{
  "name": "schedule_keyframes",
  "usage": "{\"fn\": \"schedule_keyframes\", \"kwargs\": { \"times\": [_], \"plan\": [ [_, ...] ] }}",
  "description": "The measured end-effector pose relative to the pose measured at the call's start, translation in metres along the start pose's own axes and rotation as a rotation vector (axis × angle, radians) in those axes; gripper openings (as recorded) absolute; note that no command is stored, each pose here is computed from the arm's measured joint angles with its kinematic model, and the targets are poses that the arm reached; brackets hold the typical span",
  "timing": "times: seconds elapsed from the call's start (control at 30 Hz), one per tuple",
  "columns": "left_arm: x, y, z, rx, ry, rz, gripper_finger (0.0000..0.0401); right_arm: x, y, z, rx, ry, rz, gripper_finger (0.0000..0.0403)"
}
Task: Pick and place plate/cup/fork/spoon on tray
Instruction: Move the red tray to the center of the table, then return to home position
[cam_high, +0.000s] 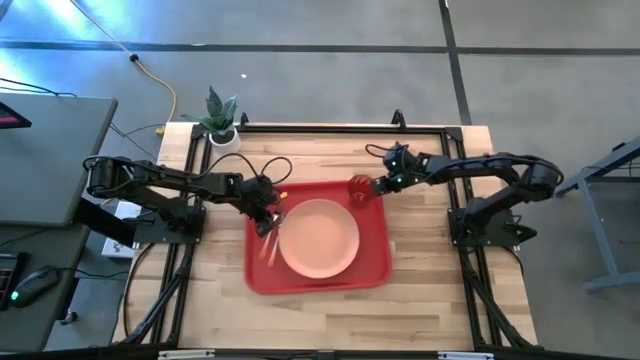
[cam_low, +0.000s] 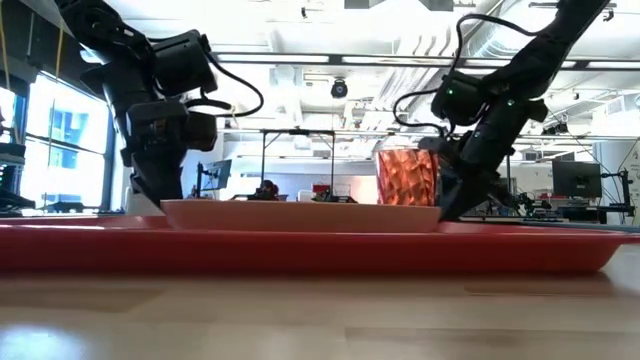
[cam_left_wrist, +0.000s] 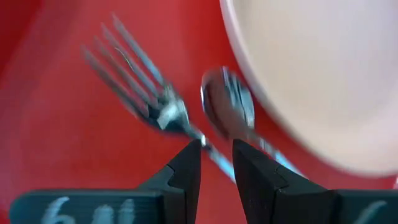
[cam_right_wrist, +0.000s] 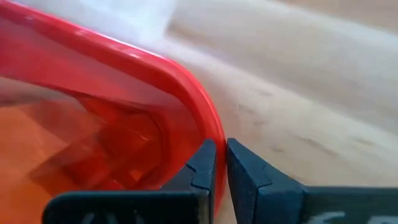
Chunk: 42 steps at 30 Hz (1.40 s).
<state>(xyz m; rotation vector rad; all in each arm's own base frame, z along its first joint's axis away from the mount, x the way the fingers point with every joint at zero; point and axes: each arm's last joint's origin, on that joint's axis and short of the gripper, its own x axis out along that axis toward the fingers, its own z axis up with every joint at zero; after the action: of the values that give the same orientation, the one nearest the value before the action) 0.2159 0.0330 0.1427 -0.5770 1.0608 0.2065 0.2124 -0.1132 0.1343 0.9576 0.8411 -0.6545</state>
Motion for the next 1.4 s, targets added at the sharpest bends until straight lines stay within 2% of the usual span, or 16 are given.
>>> {"fn": "schedule_keyframes", "kwargs": {
  "times": [0.23,0.57,0.7,0.9,1.0,1.1,1.3,1.4],
  "plan": [
    [0.000,0.001,-0.001,0.000,0.002,0.016,0.0082,-0.012,-0.017,0.005,0.031,-0.009,-0.116,0.0019],
    [-0.001,0.008,0.003,0.010,-0.051,0.122,0.0082,-0.035,-0.034,0.011,0.010,-0.086,-0.227,0.0018],
    [-0.003,0.013,0.007,-0.014,-0.075,0.125,0.0082,-0.037,-0.038,0.020,-0.009,-0.129,-0.168,0.0018],
    [-0.004,0.017,0.012,-0.039,-0.106,0.126,0.0082,-0.040,-0.035,0.027,0.040,-0.190,-0.102,0.0018],
    [-0.009,0.016,0.020,-0.043,-0.125,0.117,0.0079,-0.046,-0.026,0.031,0.030,-0.261,-0.041,0.0018],
    [-0.020,0.010,0.035,-0.021,-0.184,0.097,0.0069,-0.059,-0.011,0.036,0.000,-0.383,0.073,0.0018],
    [-0.071,-0.011,0.083,0.153,-0.429,0.059,0.0031,-0.107,0.030,0.045,-0.157,-0.694,0.465,0.0004],
    [-0.103,-0.020,0.106,0.227,-0.611,0.032,0.0011,-0.129,0.051,0.040,-0.231,-0.783,0.620,0.0002]
  ]
}}
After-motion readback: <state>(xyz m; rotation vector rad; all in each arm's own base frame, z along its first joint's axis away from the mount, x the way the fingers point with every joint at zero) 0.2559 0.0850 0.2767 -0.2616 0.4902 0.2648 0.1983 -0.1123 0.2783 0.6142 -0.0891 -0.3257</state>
